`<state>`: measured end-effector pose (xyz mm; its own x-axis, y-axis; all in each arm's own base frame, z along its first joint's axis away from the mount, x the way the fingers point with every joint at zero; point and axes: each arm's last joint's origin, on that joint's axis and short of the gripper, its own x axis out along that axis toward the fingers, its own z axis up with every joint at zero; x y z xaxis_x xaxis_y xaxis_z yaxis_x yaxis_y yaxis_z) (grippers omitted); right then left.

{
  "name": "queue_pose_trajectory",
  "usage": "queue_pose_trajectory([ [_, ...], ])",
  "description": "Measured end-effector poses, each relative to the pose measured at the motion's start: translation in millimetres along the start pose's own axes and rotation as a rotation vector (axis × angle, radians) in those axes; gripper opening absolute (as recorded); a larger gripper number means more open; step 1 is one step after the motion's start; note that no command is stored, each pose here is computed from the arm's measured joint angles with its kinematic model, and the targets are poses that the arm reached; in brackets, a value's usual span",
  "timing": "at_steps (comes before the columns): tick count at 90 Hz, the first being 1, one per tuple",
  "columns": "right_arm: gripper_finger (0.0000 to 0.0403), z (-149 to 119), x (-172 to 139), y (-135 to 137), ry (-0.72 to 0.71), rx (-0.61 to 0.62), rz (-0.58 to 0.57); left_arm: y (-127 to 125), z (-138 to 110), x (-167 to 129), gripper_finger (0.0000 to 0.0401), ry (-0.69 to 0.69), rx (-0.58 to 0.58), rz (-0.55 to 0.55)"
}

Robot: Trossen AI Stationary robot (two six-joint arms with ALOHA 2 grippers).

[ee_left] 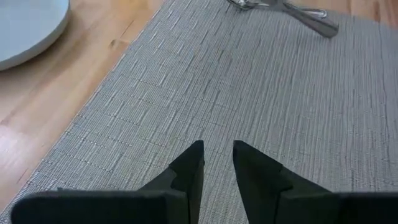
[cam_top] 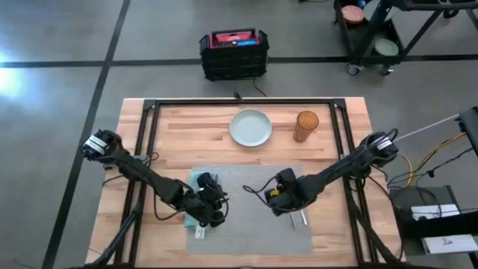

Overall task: Set table place
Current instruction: Put the table knife on the table mat to the left of the spoon

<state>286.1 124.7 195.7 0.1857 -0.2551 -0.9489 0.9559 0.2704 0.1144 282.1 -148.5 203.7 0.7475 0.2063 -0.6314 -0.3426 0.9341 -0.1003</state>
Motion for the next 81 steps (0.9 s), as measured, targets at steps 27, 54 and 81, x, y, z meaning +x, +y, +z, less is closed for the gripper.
queue_pose_trajectory([
  [27, 0.0, 0, 9, -5, -0.059, 0.046, -0.013, 0, 0, 0, 0.0073, -0.002, -0.001, 0.0],
  [54, 0.0, -7, 32, -9, -0.065, 0.094, -0.052, 0, 0, 0, 0.0073, -0.005, -0.004, -0.003],
  [81, 0.0, -14, 52, -7, -0.022, 0.072, -0.103, 0, 0, 0, 0.0073, -0.005, -0.004, -0.002],
])
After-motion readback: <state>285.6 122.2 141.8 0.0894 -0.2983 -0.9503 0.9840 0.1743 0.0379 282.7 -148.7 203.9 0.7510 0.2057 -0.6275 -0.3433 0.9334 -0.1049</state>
